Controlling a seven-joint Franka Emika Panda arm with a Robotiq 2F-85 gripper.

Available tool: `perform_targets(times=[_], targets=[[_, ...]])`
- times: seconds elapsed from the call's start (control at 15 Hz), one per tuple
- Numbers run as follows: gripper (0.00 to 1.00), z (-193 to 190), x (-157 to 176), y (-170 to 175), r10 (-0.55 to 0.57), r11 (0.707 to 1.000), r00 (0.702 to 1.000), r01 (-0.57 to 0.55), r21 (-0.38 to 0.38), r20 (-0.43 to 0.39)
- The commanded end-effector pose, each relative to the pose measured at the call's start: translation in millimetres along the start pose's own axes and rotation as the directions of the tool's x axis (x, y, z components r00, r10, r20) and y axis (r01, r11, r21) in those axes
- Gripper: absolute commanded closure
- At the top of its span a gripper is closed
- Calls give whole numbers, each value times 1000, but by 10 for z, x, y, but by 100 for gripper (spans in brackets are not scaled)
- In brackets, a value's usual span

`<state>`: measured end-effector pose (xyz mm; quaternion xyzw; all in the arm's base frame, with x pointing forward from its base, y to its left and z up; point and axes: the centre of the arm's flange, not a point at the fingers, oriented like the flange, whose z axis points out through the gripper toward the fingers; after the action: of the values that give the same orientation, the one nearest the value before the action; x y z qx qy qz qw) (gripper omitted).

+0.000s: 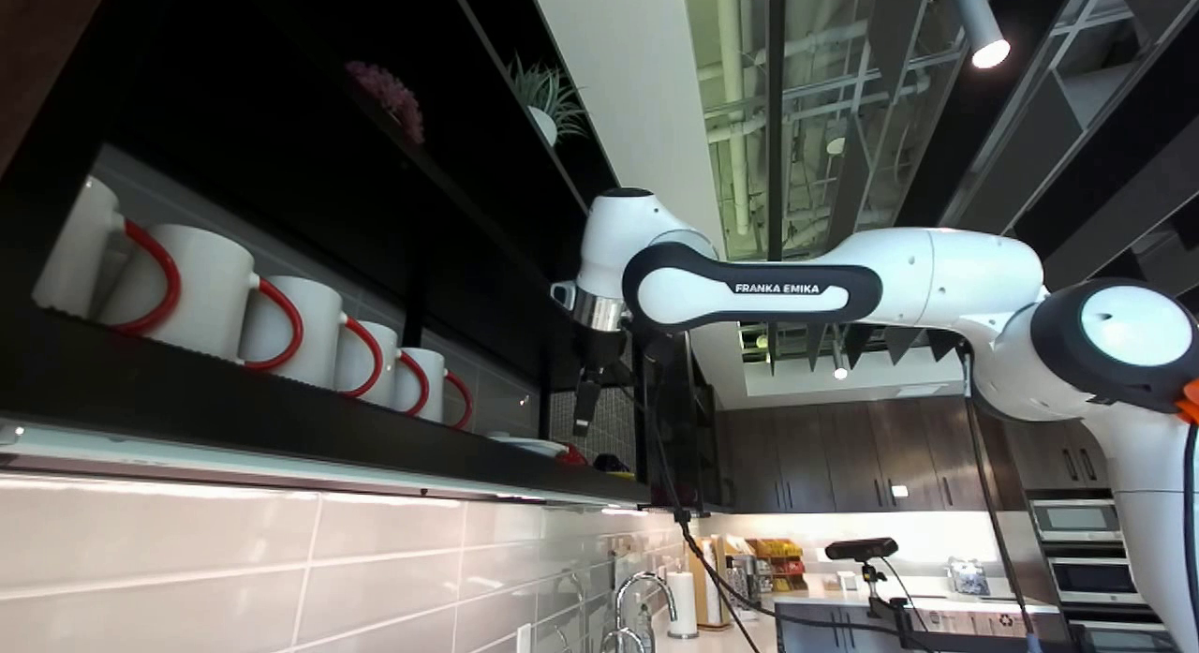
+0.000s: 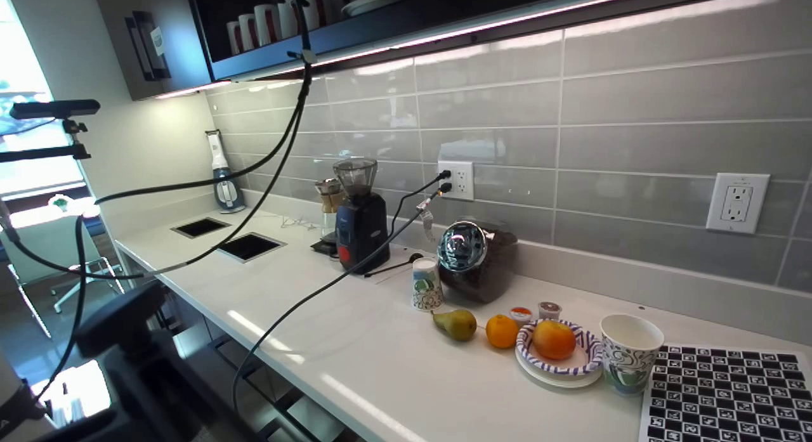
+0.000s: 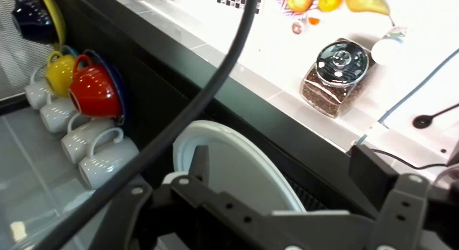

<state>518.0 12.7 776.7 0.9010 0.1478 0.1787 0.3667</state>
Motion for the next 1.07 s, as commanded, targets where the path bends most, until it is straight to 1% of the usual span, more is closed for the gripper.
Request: perform_targets(times=[0.0, 0.13, 0.33, 0.4, 0.47, 0.53, 0.67, 0.8, 0.93, 1.0], targets=[[0, -16, -21, 4, 26, 999, 1000, -26, 19, 0], [0, -38, -39, 7, 48, 998, 999, -48, 34, -1], [0, -36, -39, 4, 55, 998, 998, -55, 37, -1], [0, -80, -22, 120, 157, 986, 988, -156, 51, -5], [0, -85, -20, 221, 218, 972, 976, -217, 86, 2], [0, -69, -42, 333, 255, 961, 967, -255, 111, 9], [0, -29, -129, 535, 339, 928, 941, -337, 157, 13], [0, -61, -245, 743, 423, 886, 906, -418, 200, 16], [0, -35, -366, 929, 500, 836, 866, -487, 255, 17], [0, -18, -427, 1065, 535, 805, 845, -516, 294, 17]])
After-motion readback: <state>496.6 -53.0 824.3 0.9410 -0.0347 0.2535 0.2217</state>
